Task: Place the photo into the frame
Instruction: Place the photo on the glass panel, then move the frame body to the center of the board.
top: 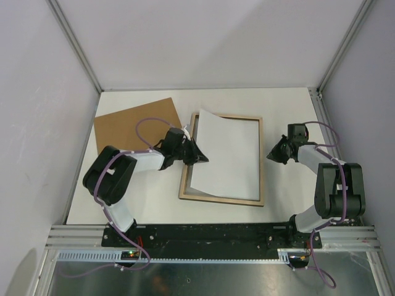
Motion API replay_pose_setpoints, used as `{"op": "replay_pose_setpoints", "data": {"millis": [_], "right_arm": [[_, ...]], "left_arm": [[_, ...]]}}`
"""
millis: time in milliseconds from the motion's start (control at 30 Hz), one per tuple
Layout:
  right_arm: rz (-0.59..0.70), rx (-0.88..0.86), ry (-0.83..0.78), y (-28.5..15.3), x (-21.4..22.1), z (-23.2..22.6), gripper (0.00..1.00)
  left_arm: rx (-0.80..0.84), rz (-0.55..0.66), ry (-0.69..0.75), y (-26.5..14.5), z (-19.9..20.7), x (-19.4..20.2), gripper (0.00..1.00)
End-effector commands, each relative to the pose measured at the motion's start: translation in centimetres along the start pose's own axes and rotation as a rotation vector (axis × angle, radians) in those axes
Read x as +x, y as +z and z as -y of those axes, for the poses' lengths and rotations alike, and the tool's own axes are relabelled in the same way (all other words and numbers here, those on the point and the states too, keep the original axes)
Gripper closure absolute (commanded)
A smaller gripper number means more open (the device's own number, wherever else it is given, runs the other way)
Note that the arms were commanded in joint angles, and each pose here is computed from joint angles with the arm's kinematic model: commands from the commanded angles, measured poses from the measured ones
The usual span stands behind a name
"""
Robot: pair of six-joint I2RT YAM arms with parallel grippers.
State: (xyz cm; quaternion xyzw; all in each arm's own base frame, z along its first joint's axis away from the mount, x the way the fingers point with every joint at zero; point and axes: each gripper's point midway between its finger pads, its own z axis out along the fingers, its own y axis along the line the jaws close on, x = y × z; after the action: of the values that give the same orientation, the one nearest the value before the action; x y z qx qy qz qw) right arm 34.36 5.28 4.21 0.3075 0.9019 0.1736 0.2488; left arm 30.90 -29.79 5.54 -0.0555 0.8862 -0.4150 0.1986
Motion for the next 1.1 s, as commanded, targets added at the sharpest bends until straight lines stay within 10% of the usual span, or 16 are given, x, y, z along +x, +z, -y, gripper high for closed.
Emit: {"op": "replay_pose_setpoints", "data": {"millis": [0,567,1067], "right_arm": [[0.037,-0.012,-0.022,-0.2,-1.4,-1.0,1.0],[0.051,-0.013,-0.032,-0.7,-1.7,-1.2,1.0],[0.058,-0.002,-0.089,-1.1,-1.3,-1.5,0.99]], "left_arm": [[0.018,0.079,0.038,-0.7,1.6,-1.3,0.8],[-0.142,0.156,0.154,-2.3,1.0,-4.1,0.28],[-0.373,0.256,0.239,-5.5,-2.2,-7.2,0.24]]}}
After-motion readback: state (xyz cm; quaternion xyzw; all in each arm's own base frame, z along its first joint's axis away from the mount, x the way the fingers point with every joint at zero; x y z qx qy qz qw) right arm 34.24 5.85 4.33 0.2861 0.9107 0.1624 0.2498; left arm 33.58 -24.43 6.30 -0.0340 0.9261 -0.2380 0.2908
